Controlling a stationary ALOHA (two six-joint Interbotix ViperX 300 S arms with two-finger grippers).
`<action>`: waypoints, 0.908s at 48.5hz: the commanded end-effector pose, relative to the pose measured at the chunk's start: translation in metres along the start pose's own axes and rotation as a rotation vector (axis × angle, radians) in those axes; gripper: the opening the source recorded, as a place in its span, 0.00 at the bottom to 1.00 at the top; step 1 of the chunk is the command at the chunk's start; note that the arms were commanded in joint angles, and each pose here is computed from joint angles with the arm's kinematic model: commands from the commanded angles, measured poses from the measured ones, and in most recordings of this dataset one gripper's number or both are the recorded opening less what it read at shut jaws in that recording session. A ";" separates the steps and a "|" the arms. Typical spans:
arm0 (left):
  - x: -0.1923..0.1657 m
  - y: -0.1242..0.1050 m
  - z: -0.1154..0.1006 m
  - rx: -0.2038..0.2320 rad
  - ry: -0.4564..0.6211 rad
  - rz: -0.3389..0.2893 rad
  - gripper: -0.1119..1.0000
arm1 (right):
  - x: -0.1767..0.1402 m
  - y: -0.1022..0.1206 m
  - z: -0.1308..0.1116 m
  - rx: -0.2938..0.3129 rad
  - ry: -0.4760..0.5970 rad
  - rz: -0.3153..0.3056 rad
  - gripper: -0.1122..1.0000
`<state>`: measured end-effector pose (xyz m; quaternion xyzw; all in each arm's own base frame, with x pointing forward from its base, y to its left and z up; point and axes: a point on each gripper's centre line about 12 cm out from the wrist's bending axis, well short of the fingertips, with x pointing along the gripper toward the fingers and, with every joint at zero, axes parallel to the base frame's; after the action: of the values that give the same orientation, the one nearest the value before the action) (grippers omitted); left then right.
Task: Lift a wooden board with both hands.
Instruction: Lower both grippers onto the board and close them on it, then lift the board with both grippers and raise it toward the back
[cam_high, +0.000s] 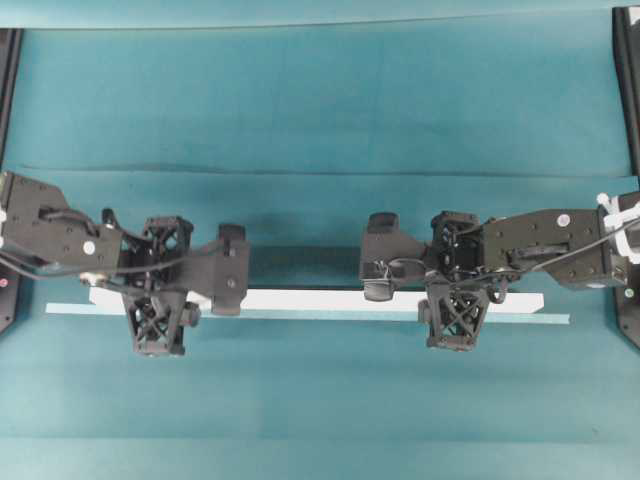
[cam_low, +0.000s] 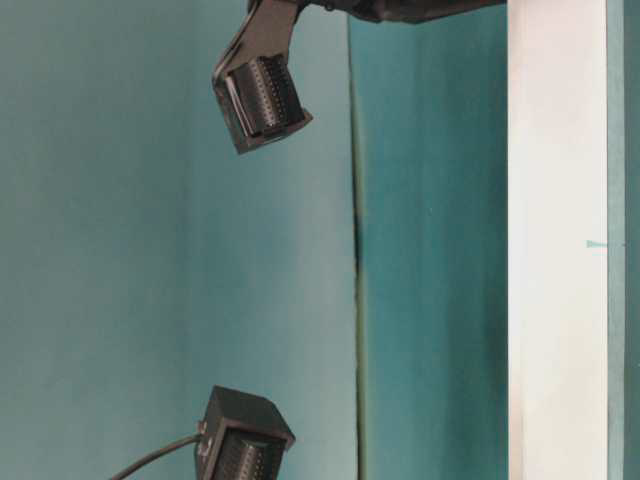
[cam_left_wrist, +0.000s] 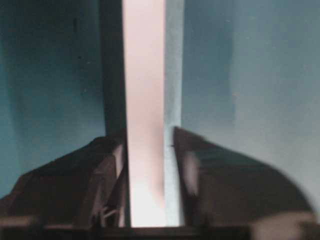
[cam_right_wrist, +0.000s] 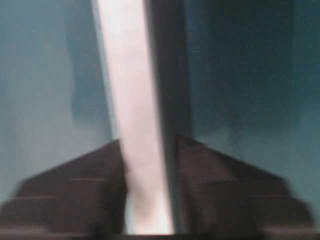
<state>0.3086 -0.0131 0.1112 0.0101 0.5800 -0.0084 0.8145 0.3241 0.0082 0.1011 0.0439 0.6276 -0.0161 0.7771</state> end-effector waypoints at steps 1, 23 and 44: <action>-0.003 -0.004 0.006 0.016 -0.022 -0.005 0.27 | 0.002 -0.001 0.002 -0.003 0.004 -0.002 0.34; -0.003 -0.002 0.003 0.015 -0.015 -0.003 0.25 | 0.001 0.001 0.002 0.008 0.019 0.002 0.29; -0.031 0.001 0.016 -0.004 -0.006 0.004 0.25 | -0.030 -0.001 0.014 0.041 0.042 0.008 0.29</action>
<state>0.3086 -0.0123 0.1265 0.0097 0.5948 -0.0055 0.8038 0.3280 0.0067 0.1217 0.0528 0.6475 -0.0184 0.7600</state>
